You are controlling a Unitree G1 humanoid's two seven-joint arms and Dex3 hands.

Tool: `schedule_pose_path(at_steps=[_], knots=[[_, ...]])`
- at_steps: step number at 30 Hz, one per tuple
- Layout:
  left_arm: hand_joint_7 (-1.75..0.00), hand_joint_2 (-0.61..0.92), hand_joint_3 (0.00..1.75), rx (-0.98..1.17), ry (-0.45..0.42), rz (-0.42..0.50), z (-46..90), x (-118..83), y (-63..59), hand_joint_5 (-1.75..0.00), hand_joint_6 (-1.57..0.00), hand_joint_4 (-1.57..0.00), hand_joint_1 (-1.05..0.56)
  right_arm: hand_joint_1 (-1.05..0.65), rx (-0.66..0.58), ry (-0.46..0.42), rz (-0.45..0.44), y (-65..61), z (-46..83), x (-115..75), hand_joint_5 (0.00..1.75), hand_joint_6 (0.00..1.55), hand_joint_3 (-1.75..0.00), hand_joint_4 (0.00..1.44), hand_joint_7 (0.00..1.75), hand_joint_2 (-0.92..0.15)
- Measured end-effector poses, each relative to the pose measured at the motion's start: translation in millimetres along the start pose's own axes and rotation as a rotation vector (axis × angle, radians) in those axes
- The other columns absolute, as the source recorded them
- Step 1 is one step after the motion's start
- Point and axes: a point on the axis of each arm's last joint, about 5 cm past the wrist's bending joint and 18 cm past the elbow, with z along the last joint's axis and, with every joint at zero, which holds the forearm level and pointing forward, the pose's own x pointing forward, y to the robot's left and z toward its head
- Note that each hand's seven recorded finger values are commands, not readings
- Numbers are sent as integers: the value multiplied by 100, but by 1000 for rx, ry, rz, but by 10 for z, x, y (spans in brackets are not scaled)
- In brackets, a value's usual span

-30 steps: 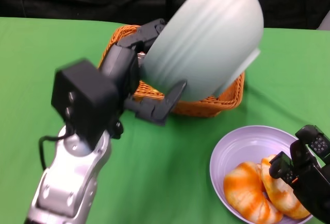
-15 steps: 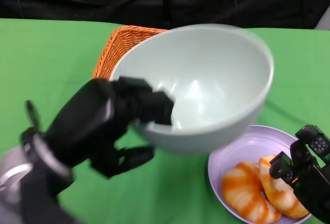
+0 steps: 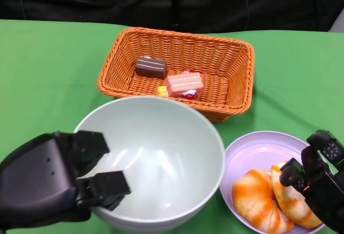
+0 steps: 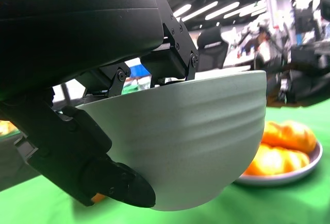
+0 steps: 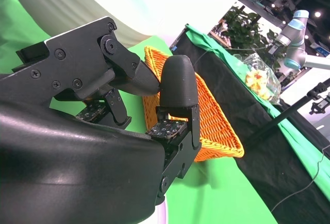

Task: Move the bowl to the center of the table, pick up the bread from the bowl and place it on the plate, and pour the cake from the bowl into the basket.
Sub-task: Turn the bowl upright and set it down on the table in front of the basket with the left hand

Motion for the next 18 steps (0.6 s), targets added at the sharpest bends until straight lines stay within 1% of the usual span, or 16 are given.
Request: schedule_pose_path(at_steps=[2, 6, 8, 11, 14, 18], knots=[[-163, 71, 11, -5, 16, -17, 5, -60, -19, -175, -81, -93, -26, -17, 0, 0, 1, 0, 0, 0, 175, 60, -107, 84, 175, -70], [-163, 73, 9, -19, 38, -43, 11, -120, -86, -175, -81, -94, -25, -17, 4, 0, 0, 0, 2, -2, 175, 61, -107, 85, 174, -70], [-163, 74, 9, -18, 43, -54, 9, -131, -109, -175, -82, -94, -25, -17, 7, 0, 1, 0, 4, -3, 175, 60, -108, 85, 174, -70], [-170, 76, 7, -22, 56, -74, 5, -139, -146, -175, -77, -94, -25, -16, 9, -1, 2, -1, 5, -4, 175, 60, -108, 84, 174, -68], [-171, 76, 6, -27, 81, -105, 0, -143, -195, -175, -76, -92, -25, -17, 8, -1, -1, 10, 11, -8, 175, 59, -109, 84, 175, -69], [-164, 78, 6, -19, 103, -134, 0, -134, -263, -175, -77, -90, -20, -17, 8, 0, -1, 13, 12, -10, 175, 58, -108, 83, 175, -69]])
